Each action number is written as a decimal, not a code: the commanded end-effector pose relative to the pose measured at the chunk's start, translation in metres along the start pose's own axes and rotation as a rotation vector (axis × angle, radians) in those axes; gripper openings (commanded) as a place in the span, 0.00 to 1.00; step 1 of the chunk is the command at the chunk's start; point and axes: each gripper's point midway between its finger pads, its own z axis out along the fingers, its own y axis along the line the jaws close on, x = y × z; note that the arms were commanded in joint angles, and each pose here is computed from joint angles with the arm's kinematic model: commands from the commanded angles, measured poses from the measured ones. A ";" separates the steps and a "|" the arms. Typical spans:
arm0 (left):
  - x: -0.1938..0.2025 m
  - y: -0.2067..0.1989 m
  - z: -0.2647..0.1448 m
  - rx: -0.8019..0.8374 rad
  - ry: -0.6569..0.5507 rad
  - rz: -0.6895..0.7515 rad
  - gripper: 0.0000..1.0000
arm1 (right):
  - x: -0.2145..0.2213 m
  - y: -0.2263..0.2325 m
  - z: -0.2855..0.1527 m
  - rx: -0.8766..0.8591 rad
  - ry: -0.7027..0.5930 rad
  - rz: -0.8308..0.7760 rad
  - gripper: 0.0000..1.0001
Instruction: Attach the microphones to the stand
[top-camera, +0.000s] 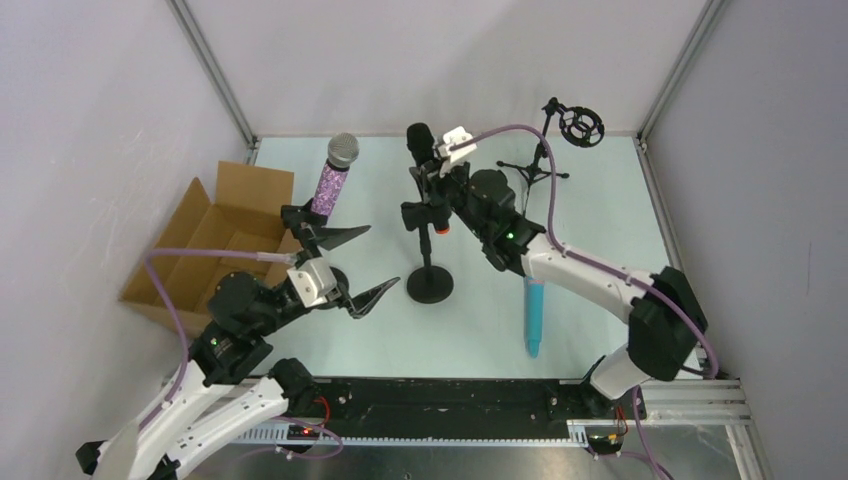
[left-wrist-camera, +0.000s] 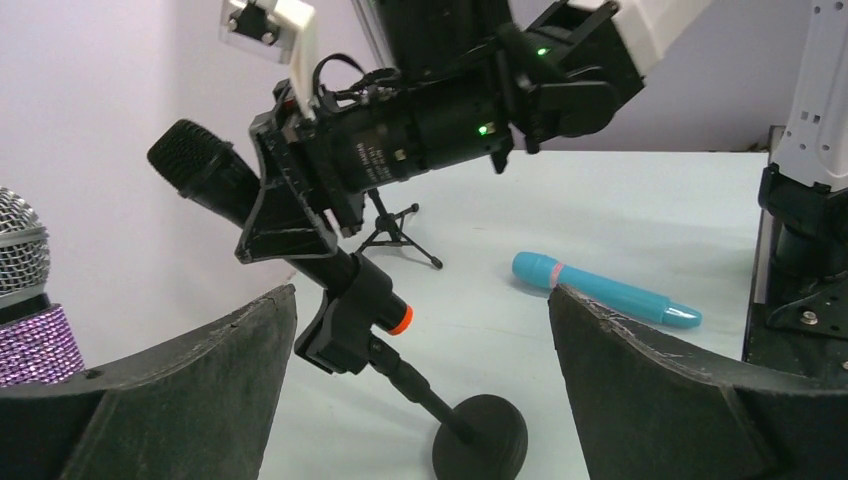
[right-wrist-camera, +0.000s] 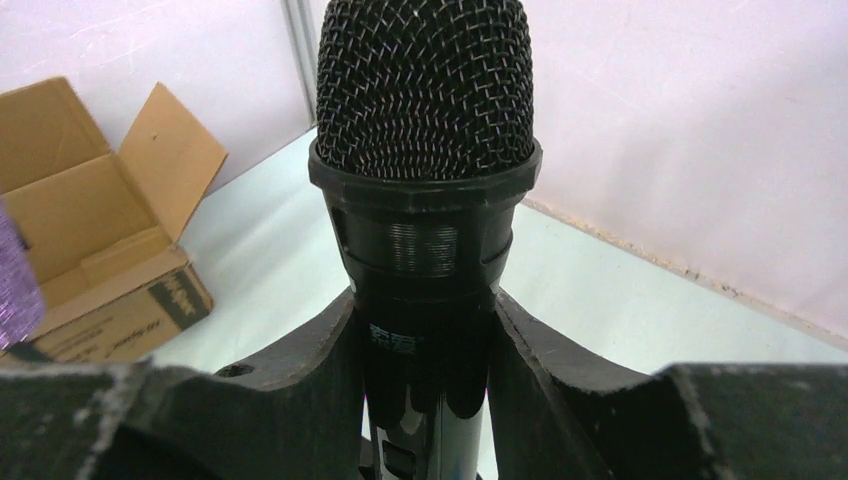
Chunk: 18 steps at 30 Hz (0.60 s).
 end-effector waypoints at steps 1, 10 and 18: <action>-0.010 0.008 -0.005 -0.034 -0.022 0.044 1.00 | -0.059 -0.016 0.028 0.049 -0.182 0.006 0.00; 0.001 0.004 -0.010 -0.037 -0.014 0.040 1.00 | -0.089 -0.016 0.047 0.039 -0.233 0.025 0.00; 0.005 0.002 -0.010 -0.029 -0.009 0.028 1.00 | -0.120 -0.012 0.057 0.024 -0.306 -0.002 0.00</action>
